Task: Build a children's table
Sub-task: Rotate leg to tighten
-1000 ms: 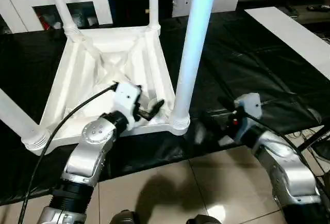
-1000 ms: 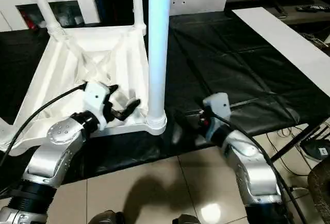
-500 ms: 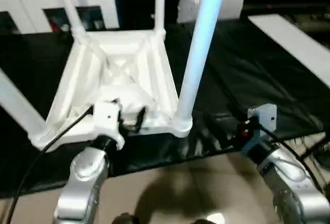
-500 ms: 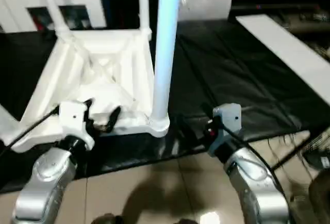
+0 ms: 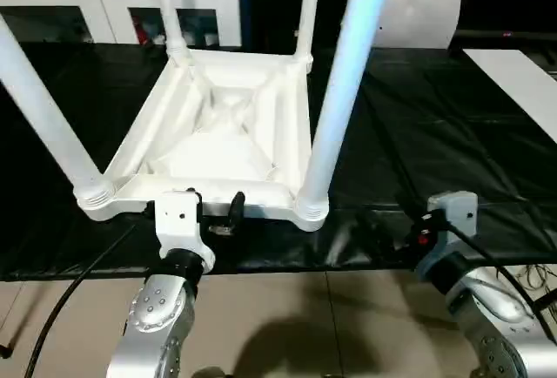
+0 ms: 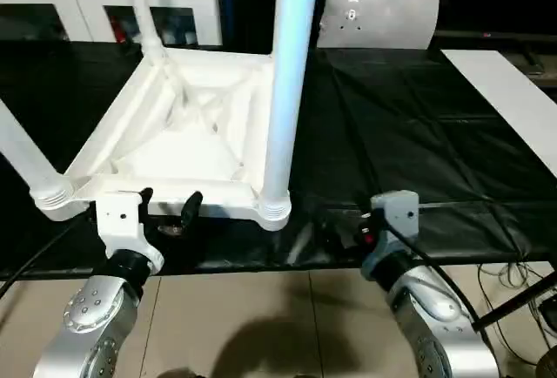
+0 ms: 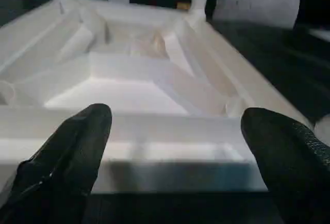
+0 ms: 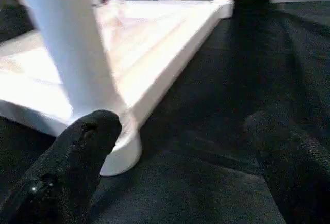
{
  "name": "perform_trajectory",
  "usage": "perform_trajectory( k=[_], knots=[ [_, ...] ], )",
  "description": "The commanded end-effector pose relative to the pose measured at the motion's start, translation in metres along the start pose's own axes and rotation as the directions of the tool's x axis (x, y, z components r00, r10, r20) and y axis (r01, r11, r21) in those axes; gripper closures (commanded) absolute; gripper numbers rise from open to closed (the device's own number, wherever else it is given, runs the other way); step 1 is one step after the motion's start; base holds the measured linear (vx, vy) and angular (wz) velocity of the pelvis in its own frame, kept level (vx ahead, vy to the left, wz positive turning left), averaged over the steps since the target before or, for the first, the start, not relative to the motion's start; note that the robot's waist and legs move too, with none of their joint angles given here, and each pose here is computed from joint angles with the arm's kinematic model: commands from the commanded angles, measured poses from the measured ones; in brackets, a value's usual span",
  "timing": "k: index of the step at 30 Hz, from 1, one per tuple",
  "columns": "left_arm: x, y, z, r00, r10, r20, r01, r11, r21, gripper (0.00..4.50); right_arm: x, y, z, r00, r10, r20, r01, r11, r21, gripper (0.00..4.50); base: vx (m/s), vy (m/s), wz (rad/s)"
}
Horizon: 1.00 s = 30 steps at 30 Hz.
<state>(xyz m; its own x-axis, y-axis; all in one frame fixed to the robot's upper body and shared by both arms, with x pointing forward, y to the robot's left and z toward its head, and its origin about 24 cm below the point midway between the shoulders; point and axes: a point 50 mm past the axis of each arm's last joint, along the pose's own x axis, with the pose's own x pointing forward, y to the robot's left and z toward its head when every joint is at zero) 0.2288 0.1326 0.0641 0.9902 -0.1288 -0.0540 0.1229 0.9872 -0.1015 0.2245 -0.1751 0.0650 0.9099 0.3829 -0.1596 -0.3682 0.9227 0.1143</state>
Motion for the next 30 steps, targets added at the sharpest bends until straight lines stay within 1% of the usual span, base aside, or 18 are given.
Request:
perform_trajectory(
  k=[1,2,4,5,7,11,14,20,24,28,30],
  knots=[
    [0.0,0.004,0.006,0.999,0.033,0.033,-0.033,0.999,0.011,0.06,0.003,-0.002,0.001,0.999,-0.035,-0.008,0.035,0.999,-0.025,0.0,0.0,0.0,0.0],
    [0.001,0.01,0.009,0.997,0.06,0.05,-0.061,0.998,0.019,0.06,0.005,-0.002,-0.002,0.998,-0.047,-0.042,0.045,0.998,-0.047,0.0,0.0,0.0,0.0],
    [0.002,0.013,0.011,0.996,0.067,0.062,-0.068,0.998,0.014,0.06,0.007,-0.002,-0.002,0.998,-0.051,-0.036,0.05,0.998,-0.036,0.0,-0.004,0.027,-0.01],
    [0.001,0.015,0.013,0.996,0.063,0.066,-0.065,0.998,0.025,0.06,0.009,-0.002,-0.001,0.998,-0.059,-0.014,0.058,0.997,-0.052,0.0,0.0,0.0,0.0],
    [0.001,0.015,0.013,0.997,0.053,0.061,-0.056,0.998,0.035,0.06,0.01,0.0,0.0,0.998,-0.056,-0.001,0.056,0.997,-0.059,0.0,0.0,0.0,0.0],
    [-0.002,0.013,0.009,0.998,0.04,0.046,-0.042,0.998,0.037,0.06,0.012,0.003,0.0,0.999,-0.046,0.0,0.045,0.998,-0.051,0.0,0.0,0.0,0.0],
    [-0.002,0.012,0.009,0.998,0.038,0.046,-0.039,0.999,0.037,0.06,0.013,0.004,0.0,0.999,-0.035,0.003,0.036,0.998,-0.058,0.0,0.091,0.041,-0.04],
    [-0.002,0.011,0.007,1.0,0.008,0.028,-0.01,0.998,0.054,0.06,0.013,0.003,0.0,0.999,-0.042,0.01,0.042,0.997,-0.063,0.0,0.143,0.018,-0.05],
    [-0.003,0.011,0.006,1.0,0.008,0.028,-0.01,0.999,0.053,0.06,0.013,0.003,-0.001,0.999,-0.042,0.012,0.043,0.997,-0.062,0.0,0.234,0.06,0.02],
    [-0.004,0.01,0.006,1.0,0.001,0.026,-0.003,0.998,0.065,0.06,0.014,0.006,-0.001,1.0,0.017,-0.006,-0.018,0.997,-0.072,0.0,0.162,0.016,0.04],
    [-0.004,0.009,0.006,1.0,-0.008,0.023,0.007,0.997,0.071,0.06,0.014,0.002,-0.001,0.999,-0.034,-0.008,0.033,0.997,-0.074,0.0,0.184,-0.108,0.1]
  ],
)
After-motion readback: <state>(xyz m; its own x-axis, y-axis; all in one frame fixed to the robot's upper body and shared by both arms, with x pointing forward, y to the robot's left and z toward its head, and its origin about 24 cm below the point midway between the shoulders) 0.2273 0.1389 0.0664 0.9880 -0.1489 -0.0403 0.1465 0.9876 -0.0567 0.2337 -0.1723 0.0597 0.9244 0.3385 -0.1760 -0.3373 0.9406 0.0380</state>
